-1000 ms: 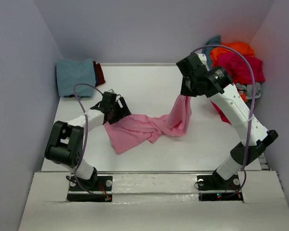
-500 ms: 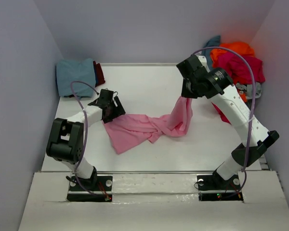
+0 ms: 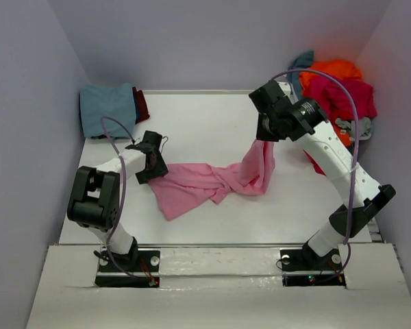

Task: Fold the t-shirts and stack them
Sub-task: Flatten the tshirt out

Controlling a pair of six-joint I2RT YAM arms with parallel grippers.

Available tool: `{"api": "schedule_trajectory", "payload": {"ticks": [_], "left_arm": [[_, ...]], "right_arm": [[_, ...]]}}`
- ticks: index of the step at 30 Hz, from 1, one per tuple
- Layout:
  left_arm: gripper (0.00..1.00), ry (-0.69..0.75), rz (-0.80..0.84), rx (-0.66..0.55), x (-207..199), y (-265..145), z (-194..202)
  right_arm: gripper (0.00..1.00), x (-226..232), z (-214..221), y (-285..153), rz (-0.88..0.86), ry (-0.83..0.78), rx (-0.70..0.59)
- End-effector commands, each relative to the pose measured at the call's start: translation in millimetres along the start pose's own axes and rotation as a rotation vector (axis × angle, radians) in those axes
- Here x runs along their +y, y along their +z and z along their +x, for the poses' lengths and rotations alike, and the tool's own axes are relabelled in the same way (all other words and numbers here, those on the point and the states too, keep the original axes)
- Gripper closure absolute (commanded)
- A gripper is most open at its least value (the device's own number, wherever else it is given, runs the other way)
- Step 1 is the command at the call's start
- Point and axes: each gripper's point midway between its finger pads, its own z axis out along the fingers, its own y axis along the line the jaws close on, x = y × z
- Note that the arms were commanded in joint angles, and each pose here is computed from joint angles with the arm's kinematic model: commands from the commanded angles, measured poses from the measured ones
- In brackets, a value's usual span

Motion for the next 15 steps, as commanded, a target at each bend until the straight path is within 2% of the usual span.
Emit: {"api": "schedule_trajectory", "payload": {"ticks": [1, 7, 10, 15], "left_arm": [[0.28, 0.036, -0.055, 0.059, 7.3, 11.8, 10.6], [0.3, 0.058, -0.103, 0.086, 13.9, 22.3, 16.3], [0.4, 0.047, -0.099, 0.069, 12.7, 18.7, 11.8], [0.36, 0.018, -0.114, 0.01, 14.6, 7.9, 1.8]], "right_arm": [[0.93, -4.8, -15.4, -17.0, -0.039, 0.044, -0.073], [0.93, -4.0, -10.7, -15.2, -0.05, 0.049, -0.067], [0.93, -2.9, -8.6, -12.8, -0.05, 0.047, -0.06], [0.93, -1.4, -5.6, -9.1, -0.051, 0.041, -0.051]]}}
